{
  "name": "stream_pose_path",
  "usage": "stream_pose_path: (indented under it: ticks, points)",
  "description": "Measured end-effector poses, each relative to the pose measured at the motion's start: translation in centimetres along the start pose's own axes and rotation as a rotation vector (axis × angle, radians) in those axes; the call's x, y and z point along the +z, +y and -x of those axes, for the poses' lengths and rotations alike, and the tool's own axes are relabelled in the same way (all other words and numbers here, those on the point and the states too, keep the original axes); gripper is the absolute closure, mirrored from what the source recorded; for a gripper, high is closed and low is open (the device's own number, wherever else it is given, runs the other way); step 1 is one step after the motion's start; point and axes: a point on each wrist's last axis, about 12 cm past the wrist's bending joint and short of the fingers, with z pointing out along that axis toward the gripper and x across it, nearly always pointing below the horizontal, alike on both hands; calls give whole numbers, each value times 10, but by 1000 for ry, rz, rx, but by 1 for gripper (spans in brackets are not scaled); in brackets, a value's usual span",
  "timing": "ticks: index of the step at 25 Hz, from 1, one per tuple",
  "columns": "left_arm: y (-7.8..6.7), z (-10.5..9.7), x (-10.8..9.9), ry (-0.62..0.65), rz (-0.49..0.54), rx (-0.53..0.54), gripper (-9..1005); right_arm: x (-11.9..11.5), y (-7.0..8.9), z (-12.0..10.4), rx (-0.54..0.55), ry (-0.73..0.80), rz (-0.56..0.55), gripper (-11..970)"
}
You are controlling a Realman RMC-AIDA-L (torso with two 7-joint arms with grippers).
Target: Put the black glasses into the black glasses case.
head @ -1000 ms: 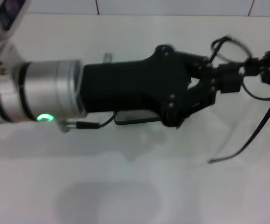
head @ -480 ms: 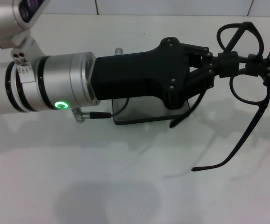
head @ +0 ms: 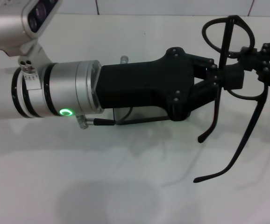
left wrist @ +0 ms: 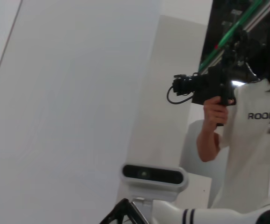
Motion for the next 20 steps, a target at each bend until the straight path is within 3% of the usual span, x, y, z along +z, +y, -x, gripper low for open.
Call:
stream_pose_path:
  ticks: [20]
  points:
    - [-1,-4,-6,-92,9,21,957,27,2,-11,38,3,119,891]
